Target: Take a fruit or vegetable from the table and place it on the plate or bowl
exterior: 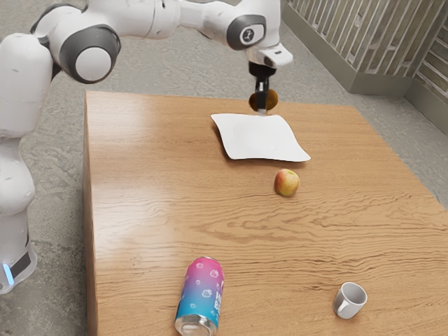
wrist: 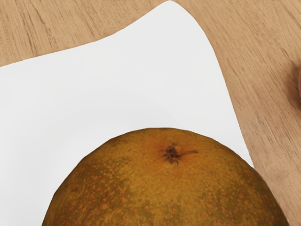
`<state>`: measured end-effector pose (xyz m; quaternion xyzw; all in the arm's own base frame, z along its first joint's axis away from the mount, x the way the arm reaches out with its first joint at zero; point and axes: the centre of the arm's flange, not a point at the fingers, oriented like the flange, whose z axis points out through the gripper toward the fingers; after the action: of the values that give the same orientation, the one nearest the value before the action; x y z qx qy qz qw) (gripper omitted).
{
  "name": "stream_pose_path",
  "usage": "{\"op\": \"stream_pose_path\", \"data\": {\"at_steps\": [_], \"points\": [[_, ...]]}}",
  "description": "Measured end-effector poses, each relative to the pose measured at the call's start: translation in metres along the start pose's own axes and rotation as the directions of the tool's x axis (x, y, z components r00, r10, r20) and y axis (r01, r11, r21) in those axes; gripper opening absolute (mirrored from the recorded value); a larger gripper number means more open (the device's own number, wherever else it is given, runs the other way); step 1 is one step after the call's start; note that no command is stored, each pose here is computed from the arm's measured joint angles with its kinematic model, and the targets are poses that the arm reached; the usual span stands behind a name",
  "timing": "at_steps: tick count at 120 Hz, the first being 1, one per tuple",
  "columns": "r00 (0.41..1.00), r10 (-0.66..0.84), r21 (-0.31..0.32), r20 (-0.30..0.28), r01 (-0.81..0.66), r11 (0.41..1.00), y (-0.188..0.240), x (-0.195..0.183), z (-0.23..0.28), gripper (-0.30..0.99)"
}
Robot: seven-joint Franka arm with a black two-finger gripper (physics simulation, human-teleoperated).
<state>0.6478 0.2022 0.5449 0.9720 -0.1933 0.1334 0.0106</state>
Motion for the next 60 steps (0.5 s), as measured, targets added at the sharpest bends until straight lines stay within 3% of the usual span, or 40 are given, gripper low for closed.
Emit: {"op": "stream_pose_path", "data": {"at_steps": [40, 60], "points": [[0.999, -0.034, -0.016, -0.019, 0.034, 0.999, -0.052, 0.002, 0.047, 0.24], [0.998, -0.04, -0.035, -0.049, 0.038, 0.999, -0.055, 0.0, 0.043, 0.55]]}}
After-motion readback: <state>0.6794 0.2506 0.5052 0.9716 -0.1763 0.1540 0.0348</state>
